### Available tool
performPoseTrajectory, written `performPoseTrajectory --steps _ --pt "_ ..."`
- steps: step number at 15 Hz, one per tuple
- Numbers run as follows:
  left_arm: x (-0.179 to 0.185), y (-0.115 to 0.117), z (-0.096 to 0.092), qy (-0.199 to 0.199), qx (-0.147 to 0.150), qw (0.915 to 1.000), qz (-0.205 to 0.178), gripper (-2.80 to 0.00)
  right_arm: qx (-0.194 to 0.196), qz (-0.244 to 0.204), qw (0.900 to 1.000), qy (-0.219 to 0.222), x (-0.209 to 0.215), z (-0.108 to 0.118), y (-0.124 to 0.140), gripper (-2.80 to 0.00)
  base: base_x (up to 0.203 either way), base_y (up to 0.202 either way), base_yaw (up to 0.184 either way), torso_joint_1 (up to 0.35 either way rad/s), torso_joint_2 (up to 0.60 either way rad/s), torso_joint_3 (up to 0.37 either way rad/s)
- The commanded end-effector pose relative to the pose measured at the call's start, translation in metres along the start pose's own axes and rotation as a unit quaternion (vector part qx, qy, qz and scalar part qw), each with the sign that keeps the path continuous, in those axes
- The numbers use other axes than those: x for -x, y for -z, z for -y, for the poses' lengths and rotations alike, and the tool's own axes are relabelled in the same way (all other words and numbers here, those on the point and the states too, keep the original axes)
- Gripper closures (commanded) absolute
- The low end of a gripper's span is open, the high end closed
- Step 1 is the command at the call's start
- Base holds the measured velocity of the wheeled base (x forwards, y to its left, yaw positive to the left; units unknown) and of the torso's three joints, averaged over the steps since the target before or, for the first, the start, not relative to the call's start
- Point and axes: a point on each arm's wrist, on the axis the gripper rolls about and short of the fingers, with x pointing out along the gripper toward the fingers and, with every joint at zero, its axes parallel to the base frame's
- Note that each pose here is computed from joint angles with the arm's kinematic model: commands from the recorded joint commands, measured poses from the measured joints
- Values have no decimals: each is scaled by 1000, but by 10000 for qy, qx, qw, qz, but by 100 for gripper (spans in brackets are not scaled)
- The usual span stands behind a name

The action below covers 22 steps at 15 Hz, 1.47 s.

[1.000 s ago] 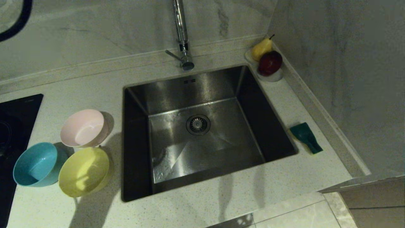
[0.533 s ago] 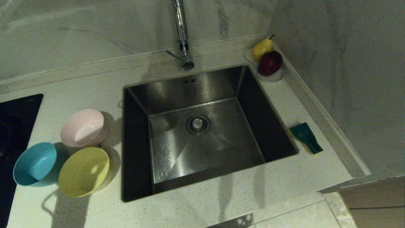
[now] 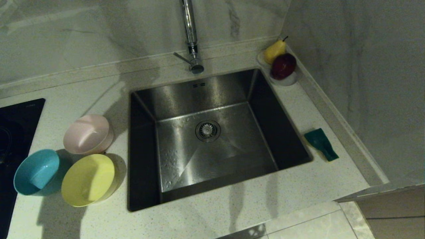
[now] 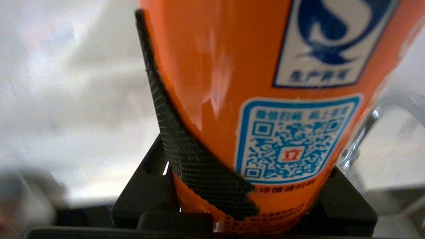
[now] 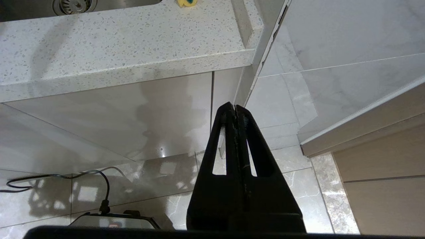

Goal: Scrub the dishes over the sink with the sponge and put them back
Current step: Place the dish soap on the table

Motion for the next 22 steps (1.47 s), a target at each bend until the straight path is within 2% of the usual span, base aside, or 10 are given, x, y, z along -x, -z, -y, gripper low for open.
performPoseTrajectory --steps 1,3,5,7,9,12,16,18,19,22 --pt "-1 1 -23 -441 918 9948 59 0 4 6 10000 -2 0 0 0 0 0 0 0 0 0 0" --pt "-4 7 -31 -539 1134 9921 -18 0 4 6 10000 -2 0 0 0 0 0 0 0 0 0 0" --pt "-14 22 -50 -1112 1065 9880 -114 0 4 -1 10000 -2 0 0 0 0 0 0 0 0 0 0" --pt "-32 55 -70 -1656 938 9808 -421 0 4 -1 10000 6 0 0 0 0 0 0 0 0 0 0" --pt "-40 65 -76 -1742 1024 9786 -376 0 4 -1 10000 -2 0 0 0 0 0 0 0 0 0 0" --pt "-59 111 -92 -2094 952 9727 -309 0 4 -1 10000 -2 0 0 0 0 0 0 0 0 0 0" --pt "-94 202 -122 -2593 491 9626 -620 0 4 -1 10000 -2 0 0 0 0 0 0 0 0 0 0" --pt "-104 226 -130 -2864 379 9535 -863 0 4 6 10000 -2 0 0 0 0 0 0 0 0 0 0" --pt "-105 229 -131 -2960 362 9507 -847 0 4 4 10000 -2 0 0 0 0 0 0 0 0 0 0" --pt "-124 275 -137 -3336 290 9390 -782 0 4 -1 10000 -1 0 0 0 0 0 0 0 0 0 0"
